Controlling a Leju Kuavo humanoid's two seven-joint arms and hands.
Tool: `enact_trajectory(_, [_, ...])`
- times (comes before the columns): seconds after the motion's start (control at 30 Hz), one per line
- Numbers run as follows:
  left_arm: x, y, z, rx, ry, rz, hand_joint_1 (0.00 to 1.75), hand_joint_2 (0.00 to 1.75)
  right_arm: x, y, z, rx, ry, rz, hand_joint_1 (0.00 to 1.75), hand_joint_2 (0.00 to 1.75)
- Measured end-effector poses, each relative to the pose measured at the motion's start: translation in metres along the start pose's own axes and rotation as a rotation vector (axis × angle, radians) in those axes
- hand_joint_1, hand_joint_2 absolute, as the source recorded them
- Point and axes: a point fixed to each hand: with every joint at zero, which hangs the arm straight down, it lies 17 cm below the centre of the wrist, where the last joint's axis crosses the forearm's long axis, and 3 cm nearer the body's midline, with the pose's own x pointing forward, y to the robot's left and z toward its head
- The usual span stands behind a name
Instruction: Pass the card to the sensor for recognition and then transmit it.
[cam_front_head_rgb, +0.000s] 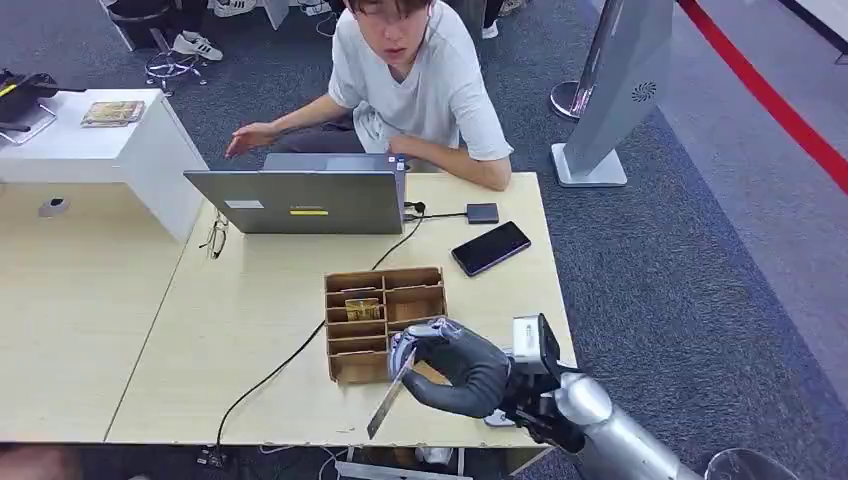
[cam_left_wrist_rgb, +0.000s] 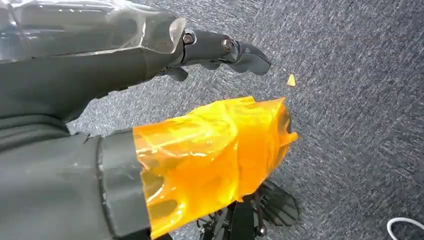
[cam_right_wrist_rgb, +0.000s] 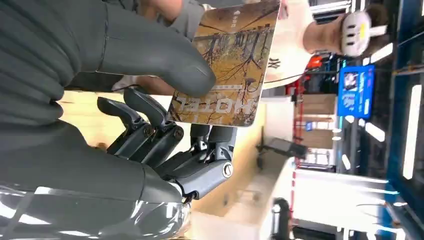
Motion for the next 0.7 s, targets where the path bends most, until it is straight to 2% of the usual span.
enact_trajectory(0.27, [-0.001,0.001,0.000,0.005,-0.004,-0.005,0.00,0.00,-0.031,-0.027,0.045,-0.115,0.104,0.074,1.75,1.75])
enact_trajectory(0.7, [0.000,0.001,0.000,0.001,-0.011,-0.008,0.00,0.00,-0.052,-0.070,0.082,-0.243,0.249,0.383,1.75,1.75])
